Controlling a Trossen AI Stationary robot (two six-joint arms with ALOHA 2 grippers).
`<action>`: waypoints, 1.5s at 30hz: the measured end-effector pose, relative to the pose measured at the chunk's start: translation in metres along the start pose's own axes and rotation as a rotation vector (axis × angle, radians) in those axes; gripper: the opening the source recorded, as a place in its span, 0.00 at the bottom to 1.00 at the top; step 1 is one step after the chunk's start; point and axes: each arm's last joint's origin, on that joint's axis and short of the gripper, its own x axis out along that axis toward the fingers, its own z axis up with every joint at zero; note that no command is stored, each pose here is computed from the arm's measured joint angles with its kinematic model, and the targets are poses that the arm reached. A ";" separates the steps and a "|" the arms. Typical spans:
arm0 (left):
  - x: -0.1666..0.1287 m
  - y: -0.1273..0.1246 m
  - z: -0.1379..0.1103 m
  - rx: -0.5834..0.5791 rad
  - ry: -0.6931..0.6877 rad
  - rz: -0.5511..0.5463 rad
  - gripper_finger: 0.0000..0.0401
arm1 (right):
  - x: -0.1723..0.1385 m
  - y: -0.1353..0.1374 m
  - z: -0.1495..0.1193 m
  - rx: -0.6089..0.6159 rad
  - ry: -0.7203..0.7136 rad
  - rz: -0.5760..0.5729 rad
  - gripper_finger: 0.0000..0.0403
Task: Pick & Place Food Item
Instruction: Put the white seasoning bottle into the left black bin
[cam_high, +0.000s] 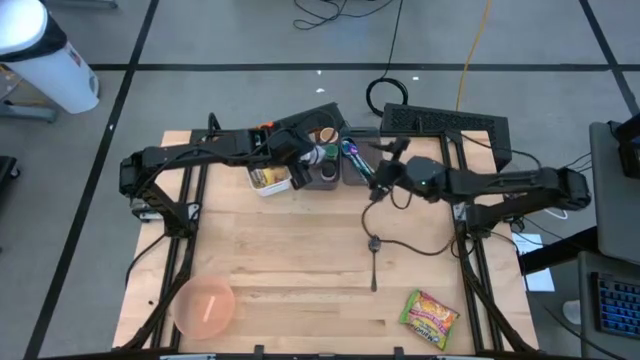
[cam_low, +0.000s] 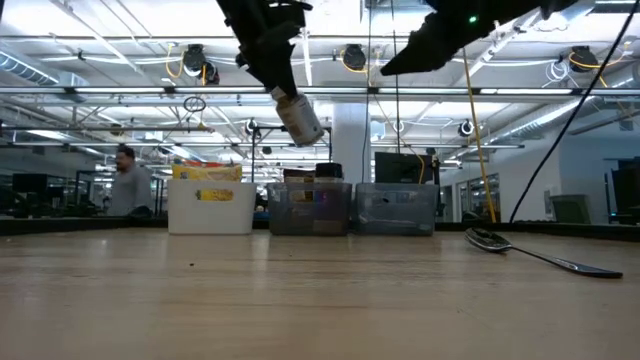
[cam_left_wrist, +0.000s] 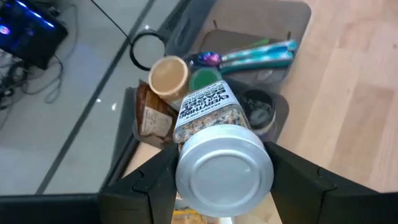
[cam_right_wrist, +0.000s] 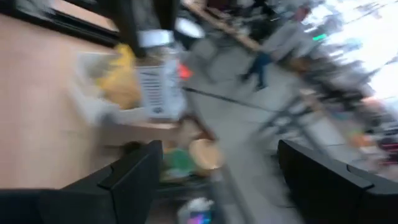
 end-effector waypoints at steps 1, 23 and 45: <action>0.000 0.000 -0.001 0.007 0.011 -0.011 0.52 | -0.004 -0.001 -0.001 0.036 0.001 0.043 0.77; 0.016 0.069 -0.012 0.199 0.127 -0.040 0.52 | -0.030 0.032 -0.067 0.461 -0.308 0.345 0.77; 0.058 0.053 0.000 0.488 0.242 -0.297 0.52 | -0.042 0.051 -0.065 0.593 -0.253 0.549 0.77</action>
